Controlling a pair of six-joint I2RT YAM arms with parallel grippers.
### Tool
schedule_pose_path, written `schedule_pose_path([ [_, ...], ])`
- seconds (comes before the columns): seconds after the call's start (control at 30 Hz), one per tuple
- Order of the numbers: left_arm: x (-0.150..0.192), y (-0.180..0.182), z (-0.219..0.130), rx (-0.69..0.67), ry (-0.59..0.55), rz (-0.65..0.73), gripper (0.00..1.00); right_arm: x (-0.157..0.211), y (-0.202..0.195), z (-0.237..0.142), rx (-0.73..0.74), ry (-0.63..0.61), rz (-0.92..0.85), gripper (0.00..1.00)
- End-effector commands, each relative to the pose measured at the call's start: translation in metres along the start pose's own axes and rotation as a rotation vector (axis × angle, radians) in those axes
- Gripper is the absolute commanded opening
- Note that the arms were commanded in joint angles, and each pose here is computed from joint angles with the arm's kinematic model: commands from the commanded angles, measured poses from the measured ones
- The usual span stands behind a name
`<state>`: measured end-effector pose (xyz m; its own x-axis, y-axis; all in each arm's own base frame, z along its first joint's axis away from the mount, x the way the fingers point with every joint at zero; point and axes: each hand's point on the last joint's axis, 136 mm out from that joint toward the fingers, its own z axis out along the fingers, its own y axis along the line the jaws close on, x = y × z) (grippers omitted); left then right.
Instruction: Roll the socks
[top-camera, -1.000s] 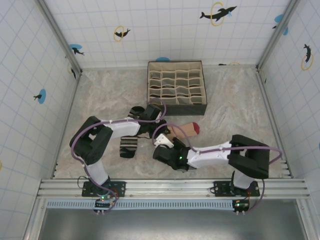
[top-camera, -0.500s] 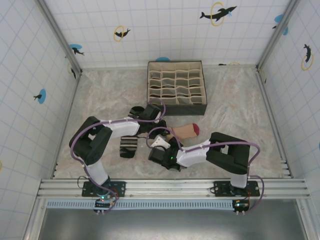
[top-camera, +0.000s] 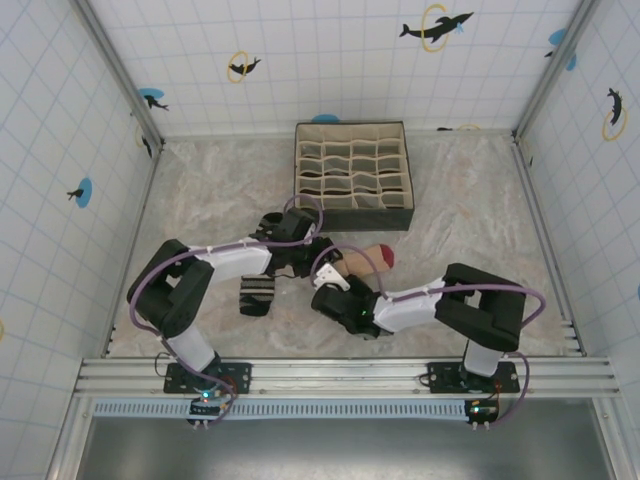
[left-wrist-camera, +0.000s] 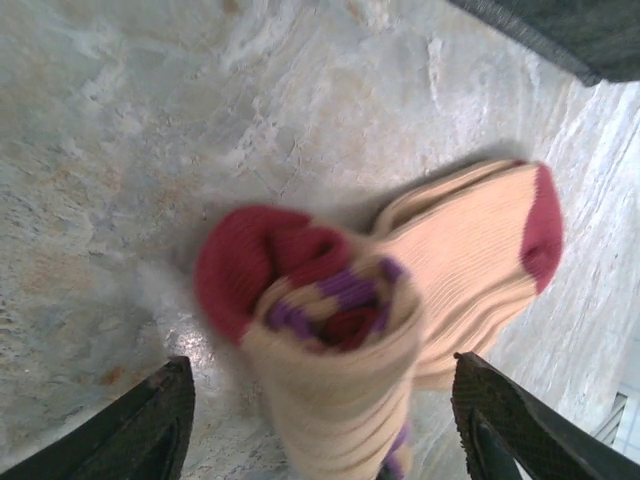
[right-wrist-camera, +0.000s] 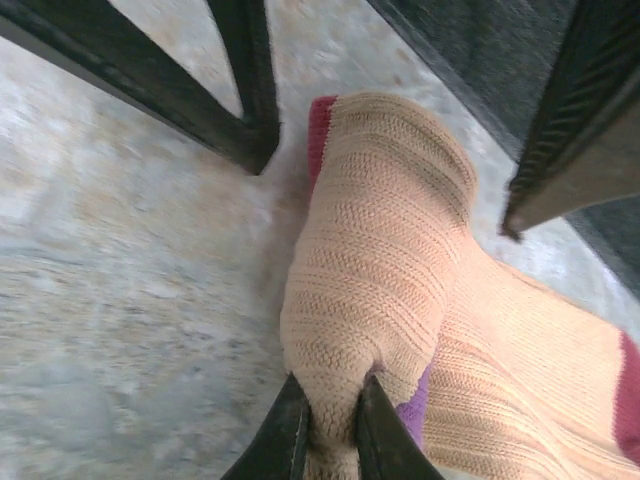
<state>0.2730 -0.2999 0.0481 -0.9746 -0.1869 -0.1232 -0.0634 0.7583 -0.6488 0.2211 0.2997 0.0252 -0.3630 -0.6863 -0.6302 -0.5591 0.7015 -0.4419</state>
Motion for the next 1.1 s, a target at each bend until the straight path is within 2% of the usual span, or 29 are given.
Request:
schedule_pose_path([
  [0.0,-0.007,-0.003,-0.022,0.021,-0.062,0.005,0.72,0.067,0.001,0.01,-0.113,0.196,0.103,0.0],
  [0.2,-0.02,-0.006,-0.042,0.036,-0.167,0.027,0.74,0.076,0.001,0.009,-0.202,0.201,0.228,0.0],
  [0.47,-0.015,0.007,-0.036,-0.002,-0.138,0.015,0.73,0.088,0.004,0.013,-0.234,0.254,0.261,0.0],
  [0.73,-0.017,0.006,-0.039,0.006,-0.148,0.02,0.73,0.084,0.018,0.006,-0.473,0.259,0.478,0.0],
  [1.07,-0.007,0.004,-0.029,0.069,-0.105,0.022,0.7,0.068,0.014,-0.006,-0.75,0.245,0.858,0.0],
])
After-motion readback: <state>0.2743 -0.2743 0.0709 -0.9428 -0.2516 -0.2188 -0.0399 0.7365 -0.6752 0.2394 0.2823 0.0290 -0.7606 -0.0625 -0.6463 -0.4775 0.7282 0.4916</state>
